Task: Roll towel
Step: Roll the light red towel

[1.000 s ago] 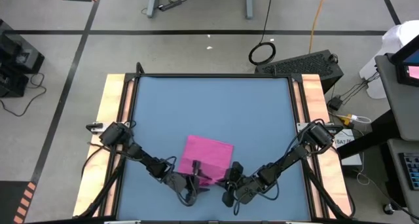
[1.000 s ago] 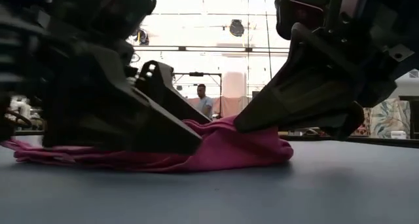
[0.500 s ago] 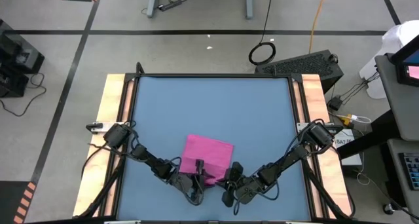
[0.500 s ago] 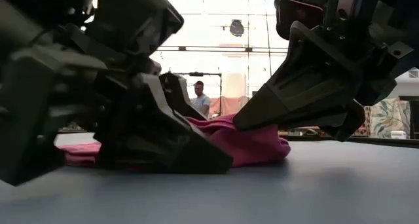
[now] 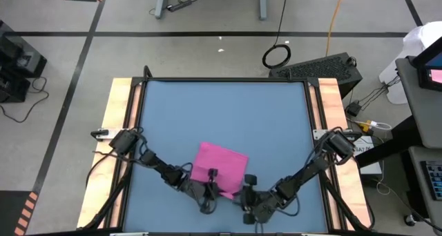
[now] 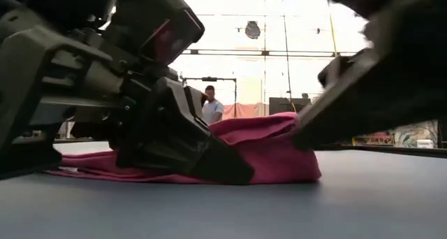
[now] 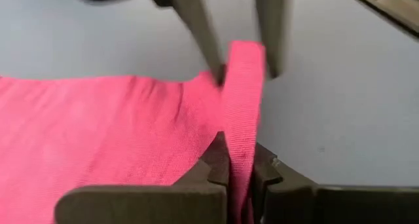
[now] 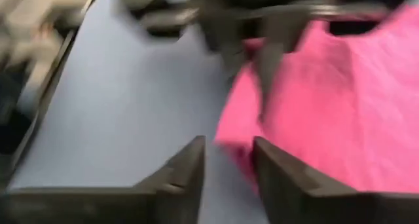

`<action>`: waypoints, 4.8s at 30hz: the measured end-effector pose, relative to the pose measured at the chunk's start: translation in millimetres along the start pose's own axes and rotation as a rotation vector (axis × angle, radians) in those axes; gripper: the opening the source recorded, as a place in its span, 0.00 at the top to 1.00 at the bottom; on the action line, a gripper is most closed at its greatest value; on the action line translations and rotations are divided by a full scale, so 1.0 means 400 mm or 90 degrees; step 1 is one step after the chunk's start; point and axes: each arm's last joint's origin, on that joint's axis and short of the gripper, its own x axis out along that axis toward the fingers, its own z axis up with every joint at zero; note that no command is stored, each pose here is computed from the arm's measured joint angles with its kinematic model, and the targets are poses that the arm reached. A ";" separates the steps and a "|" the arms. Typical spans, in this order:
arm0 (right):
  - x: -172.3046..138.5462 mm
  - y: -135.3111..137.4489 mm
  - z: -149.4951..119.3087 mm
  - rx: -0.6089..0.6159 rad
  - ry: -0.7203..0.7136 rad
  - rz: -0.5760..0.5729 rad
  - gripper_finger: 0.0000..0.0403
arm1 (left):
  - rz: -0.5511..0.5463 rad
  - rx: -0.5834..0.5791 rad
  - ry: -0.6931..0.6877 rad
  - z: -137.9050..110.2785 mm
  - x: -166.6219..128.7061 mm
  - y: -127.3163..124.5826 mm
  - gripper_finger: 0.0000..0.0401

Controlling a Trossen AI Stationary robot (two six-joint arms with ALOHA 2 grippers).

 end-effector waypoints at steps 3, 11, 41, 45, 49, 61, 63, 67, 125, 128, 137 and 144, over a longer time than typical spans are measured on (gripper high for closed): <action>-0.020 0.020 -0.020 -0.108 0.003 -0.009 0.56 | -0.025 -0.020 0.006 0.000 0.005 0.014 0.97; -0.052 0.054 -0.054 -0.288 -0.032 -0.070 0.30 | -0.085 -0.049 0.017 0.001 0.012 0.036 0.97; 0.009 0.021 -0.033 -0.361 -0.042 -0.056 0.72 | -0.130 -0.074 0.028 0.000 0.016 0.052 0.98; 0.010 0.022 -0.034 -0.344 -0.035 -0.032 0.81 | -0.130 -0.075 0.029 0.000 0.016 0.052 0.98; 0.010 0.022 -0.034 -0.308 -0.034 -0.026 0.91 | -0.129 -0.088 0.030 0.000 0.016 0.052 0.98; 0.009 0.023 -0.036 -0.253 -0.033 -0.028 0.99 | -0.123 -0.103 0.031 0.012 -0.001 0.026 0.70; 0.007 0.023 -0.037 -0.245 -0.038 -0.040 0.99 | -0.133 -0.099 0.041 0.025 -0.018 0.010 0.63; 0.004 0.026 -0.038 -0.238 -0.041 -0.041 0.99 | -0.121 -0.071 0.094 0.048 -0.065 -0.020 0.51; -0.063 -0.007 0.038 -0.050 -0.117 -0.202 1.00 | 0.219 0.151 0.200 -0.052 -0.208 -0.140 0.45; -0.063 -0.007 0.038 -0.050 -0.116 -0.202 1.00 | 0.221 0.160 0.209 -0.054 -0.210 -0.138 0.47; -0.063 -0.008 0.036 -0.053 -0.113 -0.203 1.00 | 0.223 0.175 0.222 -0.058 -0.212 -0.135 0.72; -0.063 -0.008 0.036 -0.056 -0.113 -0.204 1.00 | 0.214 0.219 0.243 -0.041 -0.236 -0.124 0.97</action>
